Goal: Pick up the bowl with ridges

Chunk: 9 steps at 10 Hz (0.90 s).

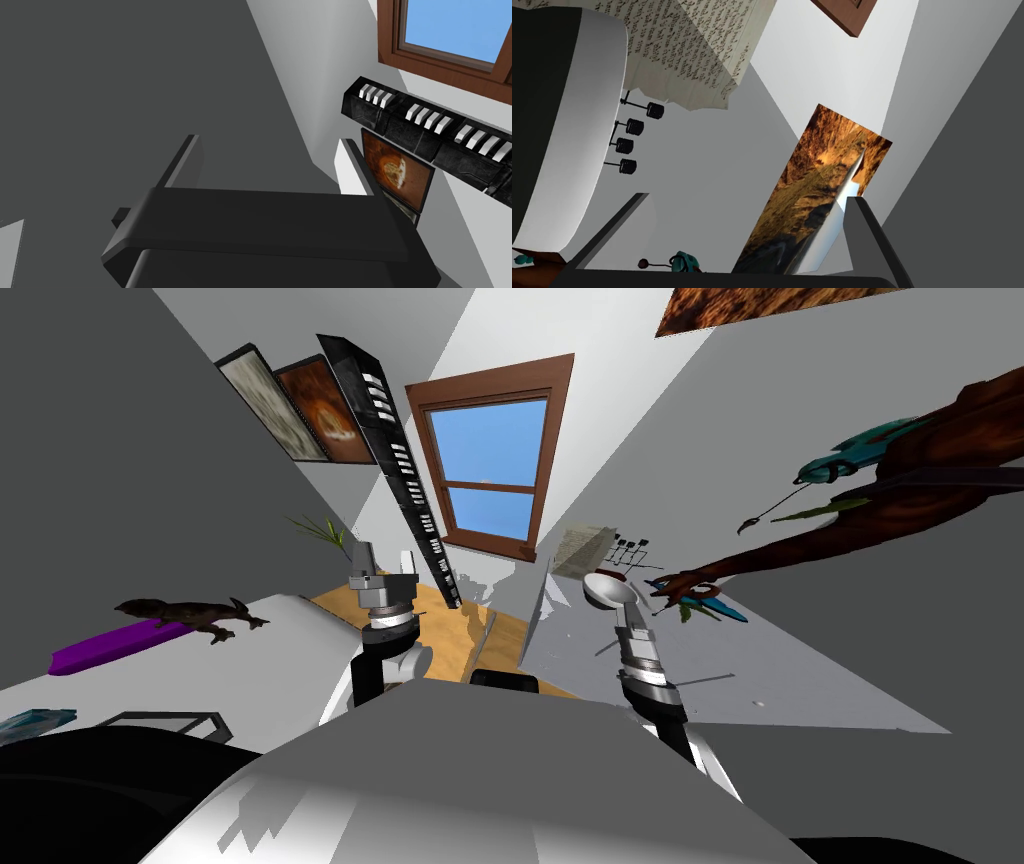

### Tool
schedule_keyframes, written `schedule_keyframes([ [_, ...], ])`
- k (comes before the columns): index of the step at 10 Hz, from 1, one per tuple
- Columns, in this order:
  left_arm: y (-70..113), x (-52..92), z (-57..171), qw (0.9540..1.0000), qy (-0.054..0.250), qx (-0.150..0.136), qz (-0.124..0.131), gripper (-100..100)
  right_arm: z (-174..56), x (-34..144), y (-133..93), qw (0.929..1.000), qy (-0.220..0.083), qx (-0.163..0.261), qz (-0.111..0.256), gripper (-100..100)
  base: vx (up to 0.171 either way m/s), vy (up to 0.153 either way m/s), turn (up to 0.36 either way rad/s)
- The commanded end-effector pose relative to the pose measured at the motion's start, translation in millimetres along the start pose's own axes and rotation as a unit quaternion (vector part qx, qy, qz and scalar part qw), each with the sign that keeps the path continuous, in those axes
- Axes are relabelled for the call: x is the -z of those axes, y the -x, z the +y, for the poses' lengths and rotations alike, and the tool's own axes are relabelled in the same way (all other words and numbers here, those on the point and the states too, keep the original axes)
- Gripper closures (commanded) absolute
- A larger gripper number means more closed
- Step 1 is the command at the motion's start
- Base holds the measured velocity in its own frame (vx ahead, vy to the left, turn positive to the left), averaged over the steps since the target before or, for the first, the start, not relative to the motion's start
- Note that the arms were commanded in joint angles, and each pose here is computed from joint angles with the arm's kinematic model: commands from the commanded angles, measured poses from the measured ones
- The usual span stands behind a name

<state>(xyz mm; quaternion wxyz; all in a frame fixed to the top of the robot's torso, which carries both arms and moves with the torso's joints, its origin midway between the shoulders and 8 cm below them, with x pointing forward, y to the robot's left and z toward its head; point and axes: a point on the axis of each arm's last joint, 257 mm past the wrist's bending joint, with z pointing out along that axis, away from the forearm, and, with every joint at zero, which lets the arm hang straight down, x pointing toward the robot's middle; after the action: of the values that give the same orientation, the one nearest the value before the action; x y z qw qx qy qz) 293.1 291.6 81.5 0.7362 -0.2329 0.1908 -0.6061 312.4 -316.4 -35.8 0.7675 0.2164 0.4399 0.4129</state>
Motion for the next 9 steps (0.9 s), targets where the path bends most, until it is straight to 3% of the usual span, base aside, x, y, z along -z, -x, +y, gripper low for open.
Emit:
schedule_keyframes([
  [1,0.0,0.0,0.0,1.0000,0.000,0.000,0.000,0,-20.3,19.7,7.8,0.9988,-0.025,0.037,0.021,-100,0.026,0.079,0.065],
  [2,0.0,0.0,0.0,1.0000,0.000,0.000,0.000,0,-32.0,34.6,11.8,0.9966,-0.043,0.059,0.037,-100,0.035,0.085,0.097],
  [3,0.0,0.0,0.0,1.0000,0.000,0.000,0.000,0,-33.5,36.5,14.8,0.9962,-0.046,0.064,0.037,-100,0.021,0.048,0.013],
  [5,0.0,0.0,0.0,1.0000,0.000,0.000,0.000,0,-54.5,65.8,29.5,0.9879,-0.080,0.114,0.068,-100,0.022,0.050,0.081],
  [6,0.0,0.0,0.0,1.0000,0.000,0.000,0.000,0,-56.6,70.5,31.4,0.9868,-0.087,0.118,0.070,-100,0.023,0.061,0.059],
  [7,0.0,0.0,0.0,1.0000,0.000,0.000,0.000,0,-65.9,86.0,41.8,0.9800,-0.103,0.146,0.087,-100,0.025,0.065,0.074],
  [8,0.0,0.0,0.0,1.0000,0.000,0.000,0.000,0,-66.8,88.6,41.9,0.9794,-0.107,0.146,0.089,-100,0.017,0.061,0.041],
  [9,0.0,0.0,0.0,1.0000,0.000,0.000,0.000,0,-74.5,103.1,52.7,0.9714,-0.122,0.174,0.106,-100,0.011,0.071,0.087],
])
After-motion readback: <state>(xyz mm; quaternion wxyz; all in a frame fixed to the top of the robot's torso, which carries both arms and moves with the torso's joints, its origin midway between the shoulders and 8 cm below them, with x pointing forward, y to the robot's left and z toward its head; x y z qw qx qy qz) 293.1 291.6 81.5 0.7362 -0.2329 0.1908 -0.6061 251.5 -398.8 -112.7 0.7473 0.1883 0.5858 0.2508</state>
